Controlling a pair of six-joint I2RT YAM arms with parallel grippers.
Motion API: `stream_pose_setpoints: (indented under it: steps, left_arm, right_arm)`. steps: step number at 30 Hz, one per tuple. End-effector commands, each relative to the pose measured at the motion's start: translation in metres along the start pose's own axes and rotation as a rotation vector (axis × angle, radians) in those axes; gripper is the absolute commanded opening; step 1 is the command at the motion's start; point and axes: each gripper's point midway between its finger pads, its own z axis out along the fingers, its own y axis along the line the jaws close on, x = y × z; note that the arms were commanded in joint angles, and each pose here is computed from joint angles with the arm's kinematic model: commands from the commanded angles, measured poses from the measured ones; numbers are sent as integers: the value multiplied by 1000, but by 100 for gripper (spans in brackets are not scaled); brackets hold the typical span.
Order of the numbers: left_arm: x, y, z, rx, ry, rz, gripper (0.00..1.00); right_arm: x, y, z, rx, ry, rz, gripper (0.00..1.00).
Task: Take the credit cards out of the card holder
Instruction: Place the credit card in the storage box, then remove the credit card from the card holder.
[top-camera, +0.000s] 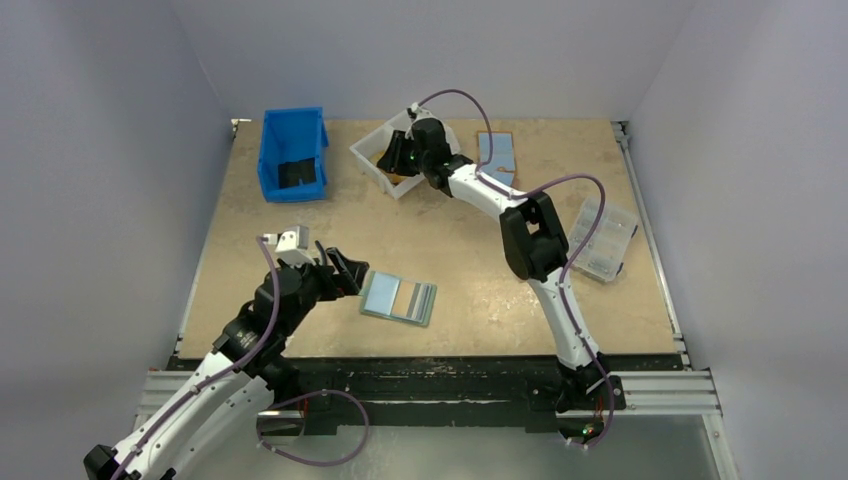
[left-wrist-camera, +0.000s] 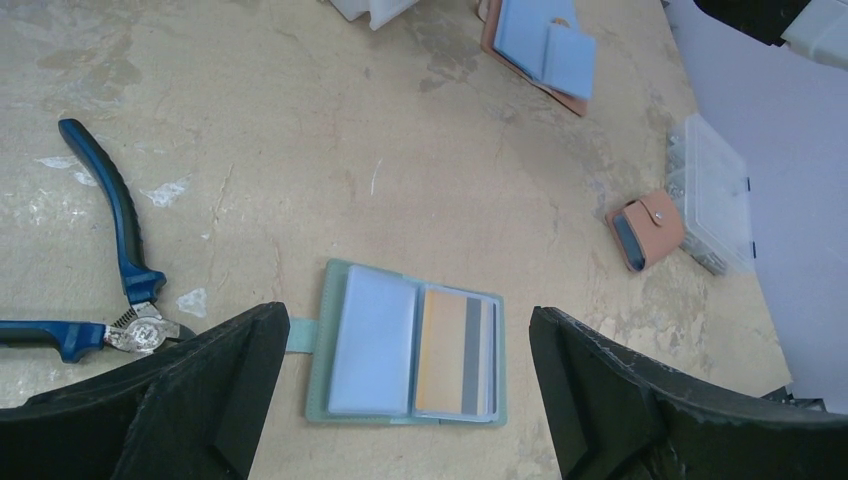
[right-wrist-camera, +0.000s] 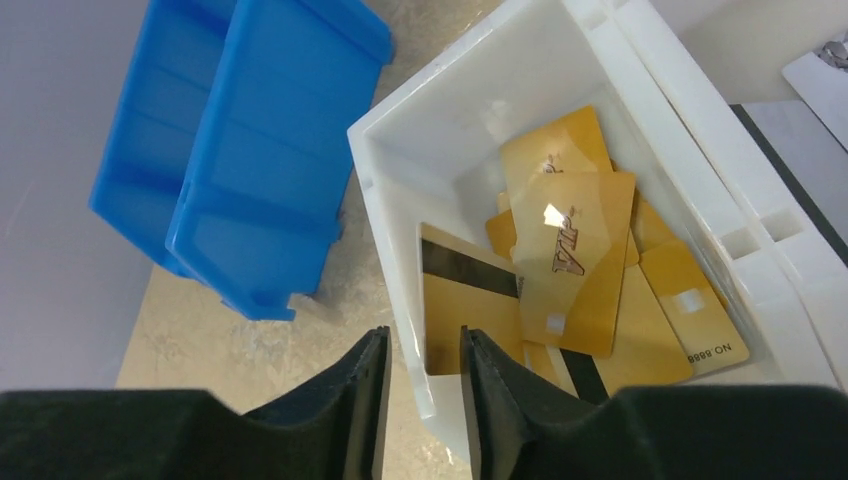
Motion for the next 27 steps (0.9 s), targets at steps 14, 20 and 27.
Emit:
stream_pose_setpoints:
  steps: [14,20,27]
  left_arm:
    - [-18,-30,-13,131,-27,-51,99]
    - [-9,-41,-18,191,20,-73,99]
    - [-2,-55,-23,276,59,-108,99]
  right_arm:
    - [-80,0,-85,114,-179,-181,45]
    - [-66,47,-145,-152,-43,-480,49]
    - [-1,78,-262,-554,134,-816,62]
